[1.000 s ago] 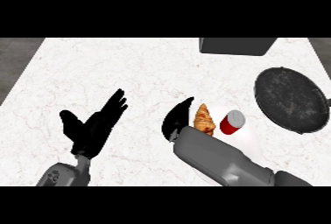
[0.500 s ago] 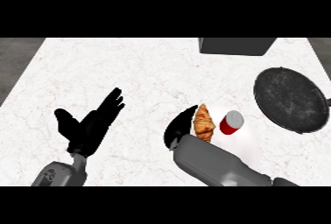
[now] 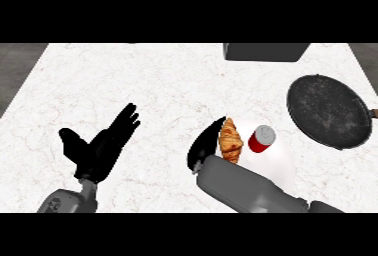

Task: Pick the croissant from the plate and place it in the pan

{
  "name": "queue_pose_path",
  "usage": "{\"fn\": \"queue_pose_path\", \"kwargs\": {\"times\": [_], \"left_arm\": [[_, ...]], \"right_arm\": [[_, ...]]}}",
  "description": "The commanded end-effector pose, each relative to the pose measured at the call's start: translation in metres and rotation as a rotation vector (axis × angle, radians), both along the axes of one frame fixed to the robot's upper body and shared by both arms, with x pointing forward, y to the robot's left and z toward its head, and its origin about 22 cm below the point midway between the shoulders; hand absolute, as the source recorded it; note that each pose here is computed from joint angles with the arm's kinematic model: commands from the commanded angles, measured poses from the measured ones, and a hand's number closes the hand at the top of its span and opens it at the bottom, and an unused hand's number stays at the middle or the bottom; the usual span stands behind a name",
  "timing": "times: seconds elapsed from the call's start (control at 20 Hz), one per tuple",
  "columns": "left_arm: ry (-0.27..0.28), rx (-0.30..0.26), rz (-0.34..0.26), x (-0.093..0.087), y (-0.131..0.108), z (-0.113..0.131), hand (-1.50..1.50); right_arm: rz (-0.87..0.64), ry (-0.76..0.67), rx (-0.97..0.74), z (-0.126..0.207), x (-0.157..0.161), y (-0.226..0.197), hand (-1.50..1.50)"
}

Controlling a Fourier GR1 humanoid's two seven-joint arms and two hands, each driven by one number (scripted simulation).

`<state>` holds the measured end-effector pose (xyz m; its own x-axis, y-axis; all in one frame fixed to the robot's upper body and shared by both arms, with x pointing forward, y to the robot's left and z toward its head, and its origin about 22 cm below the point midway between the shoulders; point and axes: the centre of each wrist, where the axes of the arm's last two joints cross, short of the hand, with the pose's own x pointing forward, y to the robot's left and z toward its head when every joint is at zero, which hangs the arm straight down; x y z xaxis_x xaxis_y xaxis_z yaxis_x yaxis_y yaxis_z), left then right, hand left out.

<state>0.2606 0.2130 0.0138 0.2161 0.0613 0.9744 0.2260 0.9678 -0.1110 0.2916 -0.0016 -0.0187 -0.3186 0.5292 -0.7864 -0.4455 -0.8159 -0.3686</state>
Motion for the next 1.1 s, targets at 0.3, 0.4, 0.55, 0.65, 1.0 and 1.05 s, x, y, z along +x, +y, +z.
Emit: {"fn": "queue_pose_path", "kwargs": {"times": [0.3,0.4,0.55,0.65,1.0,1.05], "left_arm": [[0.006,0.001,0.030,0.001,0.007,-0.009,0.00],[-0.016,-0.002,0.015,0.001,-0.006,0.019,0.00],[-0.007,0.001,0.022,-0.019,0.003,-0.010,0.00],[-0.021,0.006,0.023,-0.016,0.000,-0.008,0.00],[-0.015,0.012,0.002,-0.010,-0.006,0.005,0.00],[0.001,-0.015,0.031,0.000,-0.021,0.000,0.00]], "right_arm": [[-0.049,-0.074,-0.127,-0.006,0.005,-0.002,-1.50],[-0.040,-0.089,-0.143,-0.017,0.005,-0.010,-1.50],[-0.032,-0.084,-0.152,-0.006,0.025,-0.016,-1.50],[-0.017,-0.082,-0.103,-0.013,0.017,-0.013,1.50],[0.170,-0.064,-0.168,-0.018,0.016,-0.013,1.50],[0.187,-0.061,-0.182,-0.020,0.023,-0.023,1.50]]}}
